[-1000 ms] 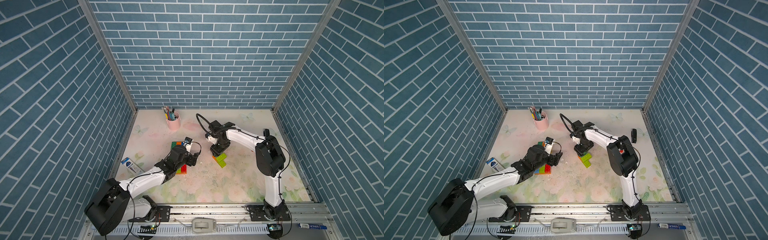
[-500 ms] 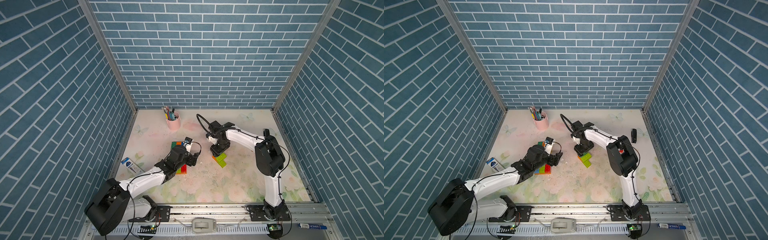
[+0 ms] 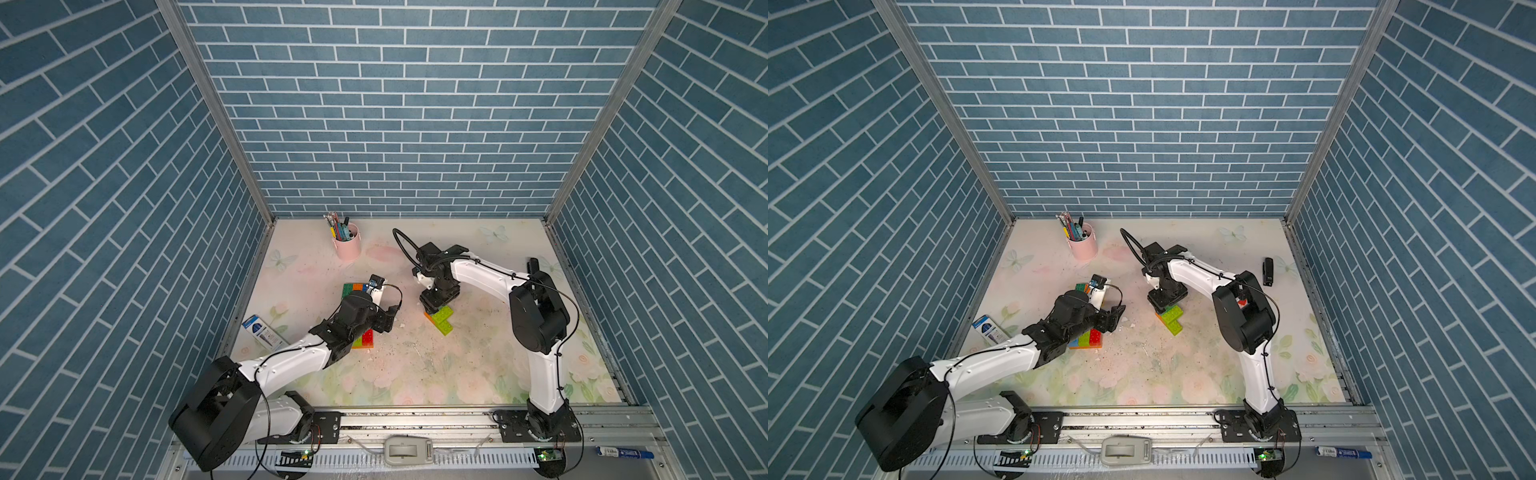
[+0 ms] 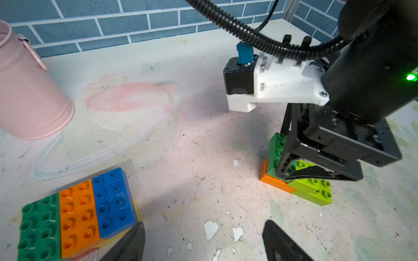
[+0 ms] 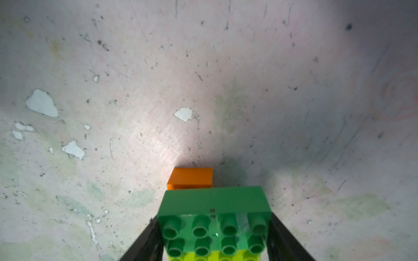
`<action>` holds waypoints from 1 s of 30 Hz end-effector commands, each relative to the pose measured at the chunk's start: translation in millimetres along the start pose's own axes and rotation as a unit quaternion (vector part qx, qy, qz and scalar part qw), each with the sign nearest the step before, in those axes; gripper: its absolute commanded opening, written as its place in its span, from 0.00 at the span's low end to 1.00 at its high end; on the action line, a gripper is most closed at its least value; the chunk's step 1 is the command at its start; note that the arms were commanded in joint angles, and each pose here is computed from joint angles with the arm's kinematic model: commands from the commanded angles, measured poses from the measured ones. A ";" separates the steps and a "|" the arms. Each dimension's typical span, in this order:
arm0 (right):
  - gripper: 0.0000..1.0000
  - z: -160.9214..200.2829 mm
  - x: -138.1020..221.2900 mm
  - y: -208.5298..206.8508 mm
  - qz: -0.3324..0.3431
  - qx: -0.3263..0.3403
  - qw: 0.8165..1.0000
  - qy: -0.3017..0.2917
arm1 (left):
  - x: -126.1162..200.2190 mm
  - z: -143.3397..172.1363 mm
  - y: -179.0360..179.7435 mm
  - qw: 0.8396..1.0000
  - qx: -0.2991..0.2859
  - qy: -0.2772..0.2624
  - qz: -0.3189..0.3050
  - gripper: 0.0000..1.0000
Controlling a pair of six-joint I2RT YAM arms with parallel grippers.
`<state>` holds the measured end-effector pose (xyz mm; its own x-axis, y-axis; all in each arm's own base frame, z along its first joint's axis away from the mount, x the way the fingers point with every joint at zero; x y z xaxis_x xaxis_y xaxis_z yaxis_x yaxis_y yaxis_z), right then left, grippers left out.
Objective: Assemble a rectangle with lego
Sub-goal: Assemble the lego brick with the lego brick.
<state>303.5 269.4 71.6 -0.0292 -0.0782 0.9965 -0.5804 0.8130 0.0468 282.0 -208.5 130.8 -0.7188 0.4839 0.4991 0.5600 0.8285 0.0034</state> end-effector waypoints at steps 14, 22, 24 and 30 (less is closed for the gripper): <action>0.00 14.2 -22.1 -5.2 0.031 -0.026 0.998 0.048 | 3.5 1.8 3.5 1.000 0.001 -0.005 -0.006 0.83; 0.00 29.4 -44.6 -11.6 0.050 -0.047 0.994 0.080 | 4.6 2.0 4.4 1.000 -0.001 -0.008 -0.009 0.83; 0.00 32.3 -53.1 -11.4 0.047 -0.056 0.994 0.078 | 4.5 2.5 4.5 1.000 -0.001 -0.007 -0.009 0.83; 0.00 37.9 -69.7 -15.7 0.063 -0.073 0.992 0.082 | 5.3 1.7 4.8 1.000 -0.001 -0.008 -0.009 0.83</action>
<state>302.6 266.3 62.3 -0.0490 -0.0488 0.9976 -0.4987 0.8666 0.0179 280.2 -206.8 131.2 -0.7217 0.4841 0.4948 0.5590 0.8291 0.0041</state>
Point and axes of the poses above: each gripper's point midway between its finger pads, its own x axis back along the fingers, its own y axis along the line the jaws close on, z = x × y, the point moved 2 cm from there along x, back along the fingers, and after that the axes turned 8 degrees about -x, right-handed, at the moved point
